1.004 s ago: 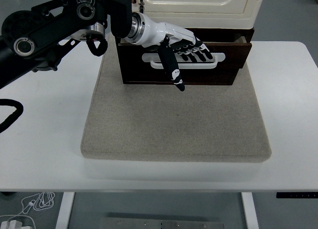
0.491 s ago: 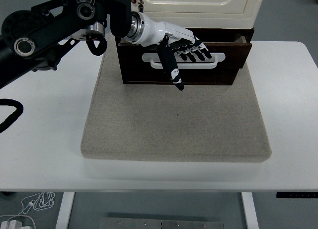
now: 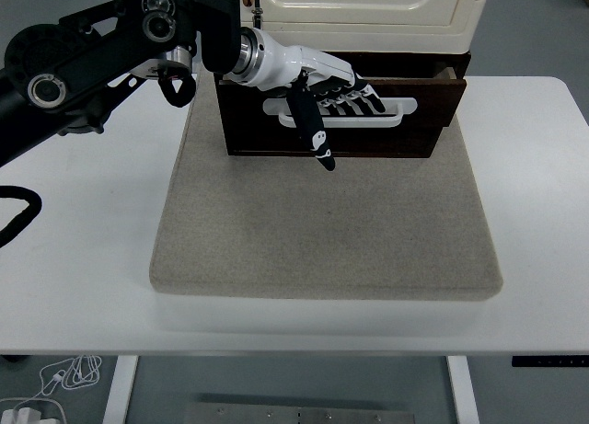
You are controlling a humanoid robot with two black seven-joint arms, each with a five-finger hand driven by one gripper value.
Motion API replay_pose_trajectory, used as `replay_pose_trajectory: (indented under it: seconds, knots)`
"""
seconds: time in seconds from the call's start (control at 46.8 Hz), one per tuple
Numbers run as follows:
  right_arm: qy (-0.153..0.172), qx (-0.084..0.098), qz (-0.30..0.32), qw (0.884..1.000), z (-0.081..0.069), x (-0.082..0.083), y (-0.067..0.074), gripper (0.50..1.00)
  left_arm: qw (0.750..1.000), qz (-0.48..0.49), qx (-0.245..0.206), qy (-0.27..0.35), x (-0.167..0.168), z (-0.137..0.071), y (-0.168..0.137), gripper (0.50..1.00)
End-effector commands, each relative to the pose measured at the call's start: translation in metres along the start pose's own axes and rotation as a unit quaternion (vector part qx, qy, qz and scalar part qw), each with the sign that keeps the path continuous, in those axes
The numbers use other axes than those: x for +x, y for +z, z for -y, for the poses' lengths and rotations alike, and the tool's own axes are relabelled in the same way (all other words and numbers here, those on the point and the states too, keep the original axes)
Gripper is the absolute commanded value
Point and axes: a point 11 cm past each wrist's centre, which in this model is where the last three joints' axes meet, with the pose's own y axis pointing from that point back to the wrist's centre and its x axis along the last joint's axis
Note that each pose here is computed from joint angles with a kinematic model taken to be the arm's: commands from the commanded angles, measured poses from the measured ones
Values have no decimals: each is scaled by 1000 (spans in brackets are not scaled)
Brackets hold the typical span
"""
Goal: Open the drawer under the combination cabinet
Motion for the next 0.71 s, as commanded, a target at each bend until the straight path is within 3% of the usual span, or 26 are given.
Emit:
replay_pose_trajectory:
  seconds: [0.0,0.684]
  knots:
    - [0,0,0,1000,0,0,0,928,1000,0,-1,-2,-1,1,0,1000]
    - [0,0,0,1000,0,0,0,928,1000,-11,-5,4,4,-7,-2,1000]
